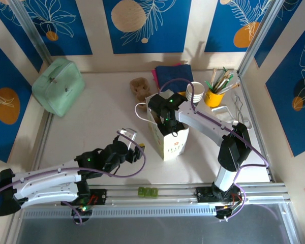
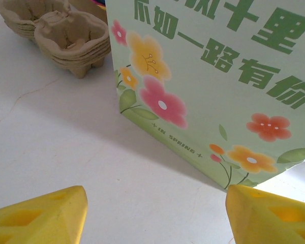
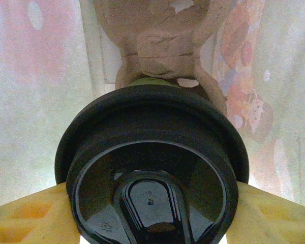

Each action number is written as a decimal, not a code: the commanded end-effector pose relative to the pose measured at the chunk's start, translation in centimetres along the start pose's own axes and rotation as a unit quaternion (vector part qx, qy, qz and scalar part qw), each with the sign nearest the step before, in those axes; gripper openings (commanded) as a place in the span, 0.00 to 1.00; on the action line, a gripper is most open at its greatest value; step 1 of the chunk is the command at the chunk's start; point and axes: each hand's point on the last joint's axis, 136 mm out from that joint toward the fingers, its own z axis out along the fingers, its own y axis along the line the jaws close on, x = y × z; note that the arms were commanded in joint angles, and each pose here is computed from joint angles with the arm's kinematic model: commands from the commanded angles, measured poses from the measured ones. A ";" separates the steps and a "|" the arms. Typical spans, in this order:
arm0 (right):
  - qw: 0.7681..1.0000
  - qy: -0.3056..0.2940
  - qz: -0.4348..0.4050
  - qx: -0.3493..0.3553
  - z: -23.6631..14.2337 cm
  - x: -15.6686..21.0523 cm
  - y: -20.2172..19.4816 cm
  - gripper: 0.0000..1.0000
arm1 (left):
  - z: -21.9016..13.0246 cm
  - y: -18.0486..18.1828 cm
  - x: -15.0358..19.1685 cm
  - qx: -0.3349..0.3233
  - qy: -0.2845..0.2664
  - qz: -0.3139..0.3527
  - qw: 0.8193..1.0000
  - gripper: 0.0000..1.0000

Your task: Pack the takeout coffee

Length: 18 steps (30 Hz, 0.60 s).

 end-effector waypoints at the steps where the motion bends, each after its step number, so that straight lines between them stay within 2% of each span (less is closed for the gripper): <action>1: 1.000 0.005 -0.004 0.000 -0.5 0.1 0.1 0.58 | -0.3 0.2 -1.2 -0.007 -0.014 -0.001 1.000 0.72; 18: 0.999 -0.035 -0.002 0.031 -3.5 0.4 -0.8 0.58 | -0.7 0.8 -0.7 -0.011 -0.017 -0.009 1.000 0.72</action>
